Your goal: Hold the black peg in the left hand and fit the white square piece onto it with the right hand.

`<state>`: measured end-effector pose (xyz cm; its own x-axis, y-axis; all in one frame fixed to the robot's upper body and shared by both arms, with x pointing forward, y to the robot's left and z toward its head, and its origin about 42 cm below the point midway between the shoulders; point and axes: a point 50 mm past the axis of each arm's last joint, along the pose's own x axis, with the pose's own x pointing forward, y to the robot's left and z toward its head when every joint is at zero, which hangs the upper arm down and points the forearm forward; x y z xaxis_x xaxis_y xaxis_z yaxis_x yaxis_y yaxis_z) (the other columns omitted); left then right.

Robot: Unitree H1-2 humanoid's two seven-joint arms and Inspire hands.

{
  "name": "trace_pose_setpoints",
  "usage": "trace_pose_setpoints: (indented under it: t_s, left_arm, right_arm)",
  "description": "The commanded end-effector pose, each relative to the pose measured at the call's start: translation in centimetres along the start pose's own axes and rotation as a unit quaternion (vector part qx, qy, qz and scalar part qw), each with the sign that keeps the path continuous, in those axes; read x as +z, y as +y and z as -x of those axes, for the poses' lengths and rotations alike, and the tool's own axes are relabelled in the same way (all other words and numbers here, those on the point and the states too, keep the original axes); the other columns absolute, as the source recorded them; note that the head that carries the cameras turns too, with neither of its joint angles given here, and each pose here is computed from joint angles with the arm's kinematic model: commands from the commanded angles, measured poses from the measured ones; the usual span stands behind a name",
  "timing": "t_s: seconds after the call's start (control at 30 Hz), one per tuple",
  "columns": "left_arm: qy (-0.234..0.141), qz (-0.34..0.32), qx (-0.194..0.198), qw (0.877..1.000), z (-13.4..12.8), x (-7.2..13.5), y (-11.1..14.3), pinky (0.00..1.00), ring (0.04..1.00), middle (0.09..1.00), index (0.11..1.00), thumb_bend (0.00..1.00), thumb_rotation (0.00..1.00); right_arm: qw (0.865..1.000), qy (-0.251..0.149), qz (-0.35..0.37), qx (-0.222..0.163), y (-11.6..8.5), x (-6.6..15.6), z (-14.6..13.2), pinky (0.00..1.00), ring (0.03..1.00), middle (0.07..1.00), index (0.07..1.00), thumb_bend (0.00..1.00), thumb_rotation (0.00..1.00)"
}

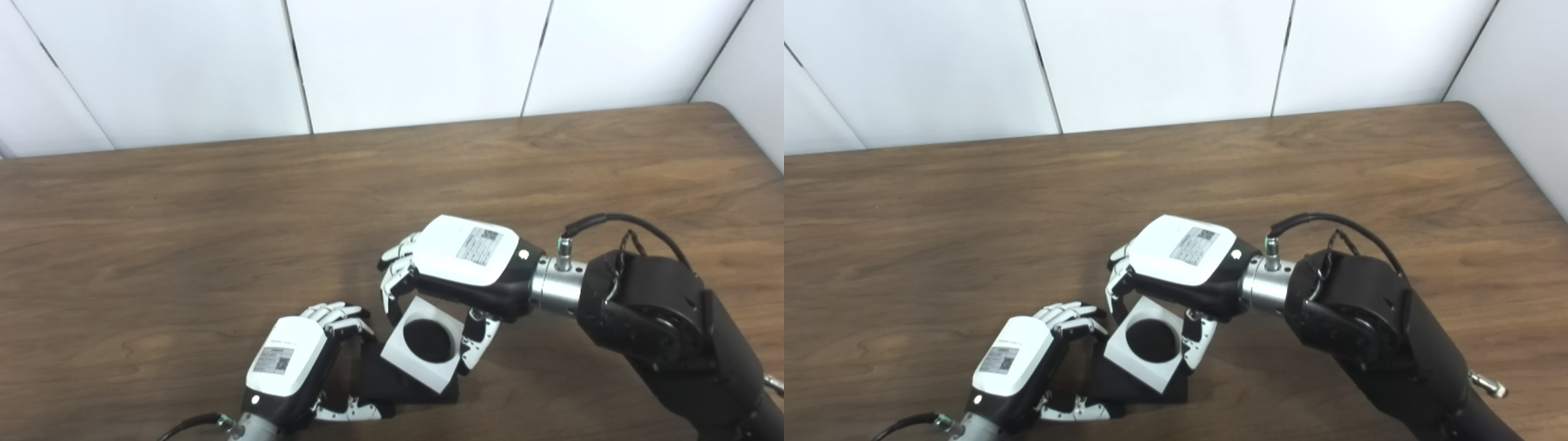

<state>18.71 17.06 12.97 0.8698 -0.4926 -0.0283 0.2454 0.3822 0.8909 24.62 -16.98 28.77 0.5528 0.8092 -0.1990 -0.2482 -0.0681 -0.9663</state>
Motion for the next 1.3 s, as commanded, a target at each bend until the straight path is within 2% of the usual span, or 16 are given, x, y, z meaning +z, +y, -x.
trace_pose_setpoints:
  t_s: [0.0,0.3,0.57,0.6,0.63,0.67,0.9,0.97,1.1,1.13,1.17,1.2,1.27]
  left_arm:
    - [0.007,0.004,-0.021,1.000,0.2,0.1,-0.3,0.82,0.838,0.796,0.492,0.50,0.05]
    - [0.009,0.004,-0.020,1.000,0.1,0.2,-0.2,0.82,0.835,0.794,0.492,0.50,0.05]
    - [0.009,0.004,-0.021,1.000,0.0,0.2,-0.2,0.83,0.840,0.796,0.492,0.50,0.05]
    - [0.009,0.004,-0.021,1.000,0.0,0.1,-0.2,0.83,0.840,0.796,0.492,0.50,0.05]
    - [0.009,0.004,-0.020,1.000,0.0,0.1,-0.2,0.83,0.840,0.796,0.492,0.50,0.05]
    - [0.009,0.004,-0.020,1.000,0.0,0.1,-0.2,0.83,0.840,0.796,0.492,0.50,0.05]
    - [0.017,-0.005,-0.019,1.000,0.0,0.0,-0.1,0.83,0.834,0.792,0.494,0.49,0.06]
    - [0.018,-0.008,-0.015,1.000,0.0,0.0,0.0,0.81,0.820,0.782,0.496,0.50,0.07]
    - [0.026,-0.012,-0.010,1.000,0.0,0.0,0.1,0.81,0.813,0.780,0.498,0.50,0.08]
    - [0.027,-0.011,-0.009,1.000,0.0,-0.1,0.2,0.82,0.818,0.788,0.602,0.60,0.23]
    - [0.028,-0.011,-0.008,1.000,0.0,-0.1,0.2,0.82,0.821,0.793,0.675,0.69,0.33]
    - [0.030,-0.010,-0.006,0.999,-0.1,-0.1,0.2,0.82,0.822,0.795,0.699,0.72,0.37]
    - [0.032,-0.006,0.002,0.999,-0.1,-0.2,0.1,0.82,0.819,0.800,0.759,0.86,0.43]
  right_arm:
    - [0.999,-0.011,0.018,-0.024,-0.9,0.3,-0.1,0.83,0.849,0.722,0.481,0.52,0.13]
    - [1.000,-0.013,0.020,-0.016,-0.6,0.7,-0.4,0.83,0.859,0.728,0.482,0.52,0.13]
    - [0.996,-0.007,0.083,0.014,0.1,1.8,-0.6,0.84,0.852,0.738,0.490,0.52,0.15]
    - [0.996,-0.005,0.085,0.016,0.2,1.9,-0.7,0.84,0.852,0.739,0.538,0.72,0.20]
    - [0.996,-0.001,0.087,0.018,0.3,2.0,-0.7,0.85,0.852,0.741,0.564,0.82,0.23]
    - [0.996,0.002,0.087,0.019,0.3,2.0,-0.7,0.85,0.855,0.744,0.583,0.87,0.28]
    - [0.998,0.014,0.068,0.008,0.0,2.1,-0.8,0.87,0.862,0.756,0.614,0.91,0.46]
    - [0.998,0.017,0.064,0.005,-0.1,2.0,-0.8,0.87,0.872,0.762,0.631,0.89,0.52]
    - [0.998,0.028,0.061,-0.006,-0.6,1.5,-0.8,0.87,0.875,0.763,0.648,0.86,0.59]
    - [0.998,0.031,0.059,-0.010,-0.7,1.4,-0.8,0.87,0.877,0.760,0.648,0.87,0.60]
    - [0.998,0.034,0.057,-0.013,-0.7,1.3,-0.8,0.88,0.879,0.758,0.648,0.87,0.60]
    - [0.998,0.037,0.058,-0.015,-0.8,1.1,-0.8,0.88,0.880,0.757,0.648,0.87,0.60]
    - [0.997,0.044,0.059,-0.017,-1.0,1.0,-0.7,0.88,0.885,0.757,0.654,0.87,0.62]
